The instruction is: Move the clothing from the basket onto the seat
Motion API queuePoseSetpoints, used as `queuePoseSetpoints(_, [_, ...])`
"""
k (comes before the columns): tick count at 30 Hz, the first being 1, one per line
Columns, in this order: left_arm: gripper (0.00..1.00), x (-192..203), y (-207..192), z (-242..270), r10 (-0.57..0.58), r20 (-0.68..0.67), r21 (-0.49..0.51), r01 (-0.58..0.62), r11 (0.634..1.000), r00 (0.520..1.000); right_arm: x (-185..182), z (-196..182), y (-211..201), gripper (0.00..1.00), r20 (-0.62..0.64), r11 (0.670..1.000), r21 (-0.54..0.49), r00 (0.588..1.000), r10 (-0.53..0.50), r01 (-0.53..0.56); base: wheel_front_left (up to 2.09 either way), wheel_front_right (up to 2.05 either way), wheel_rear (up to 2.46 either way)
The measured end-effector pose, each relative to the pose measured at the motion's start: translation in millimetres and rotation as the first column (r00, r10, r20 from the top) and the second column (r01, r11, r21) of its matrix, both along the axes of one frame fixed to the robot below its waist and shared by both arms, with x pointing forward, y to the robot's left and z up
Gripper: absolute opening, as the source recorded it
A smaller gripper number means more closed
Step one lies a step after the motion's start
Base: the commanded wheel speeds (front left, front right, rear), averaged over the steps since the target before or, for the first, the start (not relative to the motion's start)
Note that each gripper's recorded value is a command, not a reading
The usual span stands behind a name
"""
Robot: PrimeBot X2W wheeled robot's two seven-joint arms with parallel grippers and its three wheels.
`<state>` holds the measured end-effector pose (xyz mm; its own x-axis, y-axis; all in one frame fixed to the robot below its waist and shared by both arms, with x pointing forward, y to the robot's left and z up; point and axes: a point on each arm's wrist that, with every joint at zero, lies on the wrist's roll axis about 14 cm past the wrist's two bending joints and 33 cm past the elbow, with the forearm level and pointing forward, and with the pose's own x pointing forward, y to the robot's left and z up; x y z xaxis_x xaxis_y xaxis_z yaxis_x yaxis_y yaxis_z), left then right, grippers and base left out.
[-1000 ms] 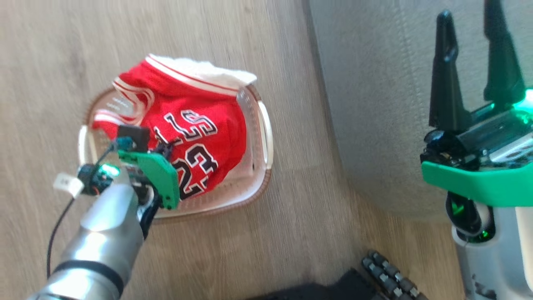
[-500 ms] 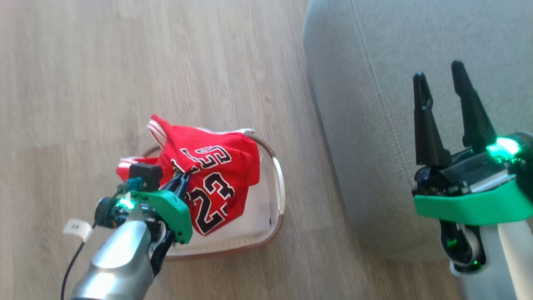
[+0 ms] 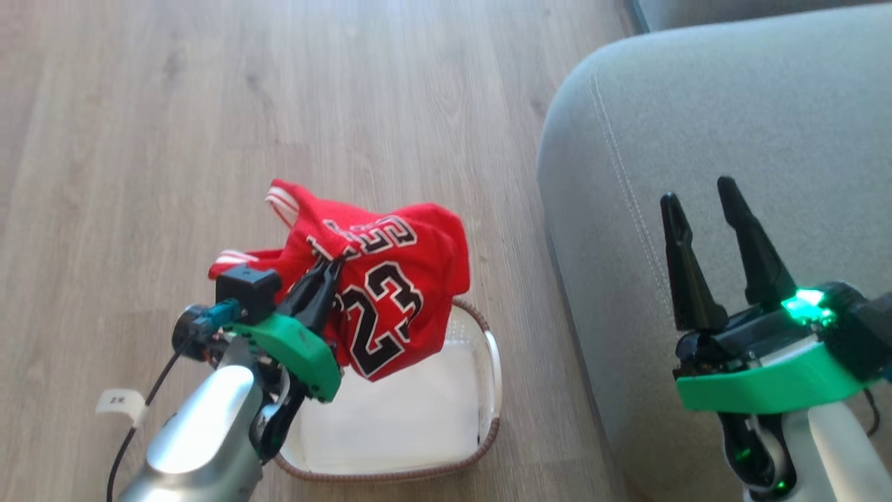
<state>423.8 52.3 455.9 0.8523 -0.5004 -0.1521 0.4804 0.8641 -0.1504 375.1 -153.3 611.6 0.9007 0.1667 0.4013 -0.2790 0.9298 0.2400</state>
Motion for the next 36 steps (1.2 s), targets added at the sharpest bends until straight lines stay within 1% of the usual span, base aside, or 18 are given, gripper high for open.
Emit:
queuePoseSetpoints(1, [0.0,-0.6,-0.7,10.2,-0.001,0.029,-0.009,0.001,1.0,1.0,-2.1,0.4,1.0,1.0,0.001,1.0,0.0,1.0,0.003,-0.003,0.0,0.0,0.0])
queuePoseSetpoints(2, [0.0,-0.6,-0.7,10.2,-0.001,0.029,-0.009,0.001,1.0,1.0,-2.1,0.4,1.0,1.0,0.001,1.0,0.0,1.0,0.003,-0.003,0.0,0.0,0.0])
queuePoseSetpoints(9, [0.0,-3.9,-10.7,80.6,-0.034,0.183,-0.048,0.043,0.998,0.982,-12.3,-1.5,8.5,1.0,-0.007,1.0,0.011,1.0,0.029,-0.029,0.0,0.0,0.0])
queuePoseSetpoints(15, [0.0,-10.7,-18.8,118.5,-0.062,0.251,-0.053,0.078,0.996,0.966,-15.1,-2.7,19.0,1.0,-0.011,0.998,0.019,0.998,0.062,-0.062,0.0,0.0,0.0])
queuePoseSetpoints(20, [0.0,-12.5,-23.7,132.6,-0.079,0.274,-0.06,0.099,0.993,0.958,-15.8,-10.5,27.3,1.0,-0.037,0.995,0.025,0.995,0.093,-0.092,0.0,0.0,0.0])
queuePoseSetpoints(31, [0.0,-12.5,-25.8,141.3,-0.084,0.292,-0.06,0.106,0.993,0.953,-18.4,-26.4,34.5,1.0,-0.092,0.991,0.031,0.987,0.133,-0.13,0.0,0.0,0.0])
queuePoseSetpoints(33, [0.0,-11.7,-25.8,145.1,-0.084,0.302,-0.06,0.107,0.992,0.95,-19.2,-29.9,38.0,1.0,-0.106,0.987,0.052,0.982,0.154,-0.149,0.0,0.0,0.0])
queuePoseSetpoints(35, [0.0,-10.5,-26.1,150.5,-0.084,0.316,-0.062,0.109,0.992,0.945,-21.3,-34.4,47.0,1.0,-0.13,0.974,0.116,0.97,0.208,-0.193,0.0,0.0,0.0])
queuePoseSetpoints(36, [0.0,-10.2,-25.9,151.8,-0.084,0.319,-0.062,0.109,0.992,0.944,-22.1,-39.9,51.4,1.0,-0.149,0.971,0.11,0.962,0.229,-0.214,0.0,0.0,0.0])
